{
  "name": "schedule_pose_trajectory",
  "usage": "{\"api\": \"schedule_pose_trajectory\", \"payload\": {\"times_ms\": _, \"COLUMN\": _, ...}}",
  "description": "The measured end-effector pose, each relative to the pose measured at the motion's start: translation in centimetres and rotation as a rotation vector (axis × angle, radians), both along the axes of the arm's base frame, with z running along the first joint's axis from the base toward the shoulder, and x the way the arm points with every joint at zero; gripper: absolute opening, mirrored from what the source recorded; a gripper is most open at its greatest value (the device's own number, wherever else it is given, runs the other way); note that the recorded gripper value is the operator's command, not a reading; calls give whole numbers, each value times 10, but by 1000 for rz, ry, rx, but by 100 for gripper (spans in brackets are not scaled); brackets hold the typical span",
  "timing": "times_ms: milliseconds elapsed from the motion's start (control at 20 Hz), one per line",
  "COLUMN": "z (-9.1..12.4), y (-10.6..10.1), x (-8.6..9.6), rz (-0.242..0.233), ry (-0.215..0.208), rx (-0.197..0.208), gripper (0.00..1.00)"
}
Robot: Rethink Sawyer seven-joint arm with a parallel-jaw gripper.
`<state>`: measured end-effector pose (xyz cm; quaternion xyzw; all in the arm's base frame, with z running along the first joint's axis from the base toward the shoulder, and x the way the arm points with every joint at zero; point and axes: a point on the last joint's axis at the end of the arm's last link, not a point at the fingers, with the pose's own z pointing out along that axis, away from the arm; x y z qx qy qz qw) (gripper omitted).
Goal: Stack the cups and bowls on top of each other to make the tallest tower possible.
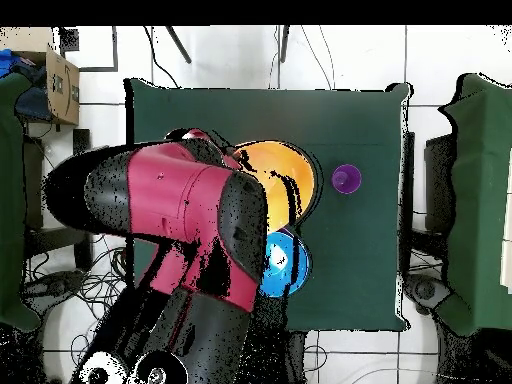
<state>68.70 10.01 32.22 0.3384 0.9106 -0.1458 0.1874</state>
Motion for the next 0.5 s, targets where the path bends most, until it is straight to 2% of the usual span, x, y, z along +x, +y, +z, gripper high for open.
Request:
{"api": "schedule_pose_trajectory", "payload": {"times_ms": 200, "z": 10, "y": -8, "x": -5, "rz": -12, "ry": 21, "rx": 0, "gripper": 0}}
{"api": "schedule_pose_trajectory", "payload": {"times_ms": 500, "z": 18, "y": -15, "x": -10, "rz": -12, "ry": 19, "rx": -2, "gripper": 0}}
